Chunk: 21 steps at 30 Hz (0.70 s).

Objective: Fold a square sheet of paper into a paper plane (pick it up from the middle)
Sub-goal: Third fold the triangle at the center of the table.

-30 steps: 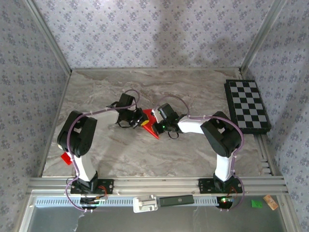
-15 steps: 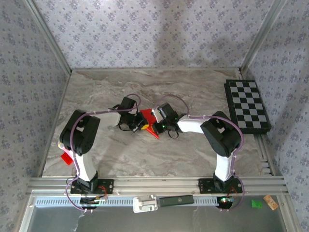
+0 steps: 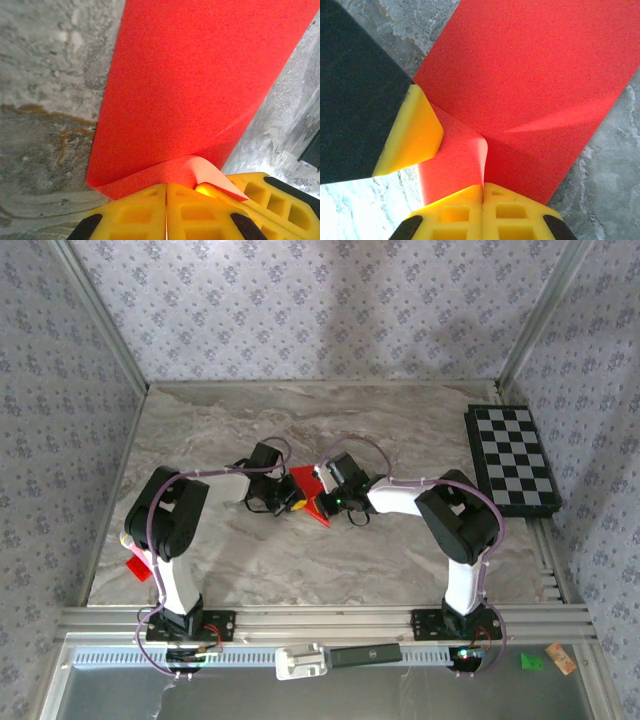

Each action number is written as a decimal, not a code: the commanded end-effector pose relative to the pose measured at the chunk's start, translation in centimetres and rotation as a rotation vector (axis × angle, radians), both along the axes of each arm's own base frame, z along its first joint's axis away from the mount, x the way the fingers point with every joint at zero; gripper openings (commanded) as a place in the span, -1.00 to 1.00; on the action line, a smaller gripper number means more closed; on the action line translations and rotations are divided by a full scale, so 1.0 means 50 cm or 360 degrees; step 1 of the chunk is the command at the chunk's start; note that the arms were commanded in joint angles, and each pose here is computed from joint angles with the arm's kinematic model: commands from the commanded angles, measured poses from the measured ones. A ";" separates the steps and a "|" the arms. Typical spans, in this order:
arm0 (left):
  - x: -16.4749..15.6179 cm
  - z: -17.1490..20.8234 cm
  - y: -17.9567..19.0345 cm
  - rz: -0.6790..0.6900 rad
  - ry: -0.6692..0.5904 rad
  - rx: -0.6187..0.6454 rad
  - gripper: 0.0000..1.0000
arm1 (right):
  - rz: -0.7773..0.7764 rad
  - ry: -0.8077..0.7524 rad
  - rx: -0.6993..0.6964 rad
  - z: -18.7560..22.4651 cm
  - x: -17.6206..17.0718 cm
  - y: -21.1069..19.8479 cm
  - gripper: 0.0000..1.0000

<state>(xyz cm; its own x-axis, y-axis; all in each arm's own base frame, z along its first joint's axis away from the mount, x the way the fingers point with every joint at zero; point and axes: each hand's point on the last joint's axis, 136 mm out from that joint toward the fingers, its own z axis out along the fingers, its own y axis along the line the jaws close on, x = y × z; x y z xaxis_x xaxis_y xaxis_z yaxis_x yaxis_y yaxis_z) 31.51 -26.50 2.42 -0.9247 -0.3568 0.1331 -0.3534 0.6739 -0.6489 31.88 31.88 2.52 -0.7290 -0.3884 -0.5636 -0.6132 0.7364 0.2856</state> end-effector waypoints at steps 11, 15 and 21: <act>-0.027 -0.054 0.017 -0.0006 0.0121 0.0106 -0.85 | -0.0073 0.0081 -0.0073 -0.019 0.004 -0.018 -0.86; -0.036 -0.066 0.027 -0.0001 0.0154 0.0153 -0.87 | -0.0103 0.0066 -0.0015 0.026 0.018 -0.005 -0.75; -0.045 -0.081 0.037 0.0002 0.0187 0.0196 -0.91 | -0.0239 0.0039 -0.0004 0.100 0.039 -0.026 -0.39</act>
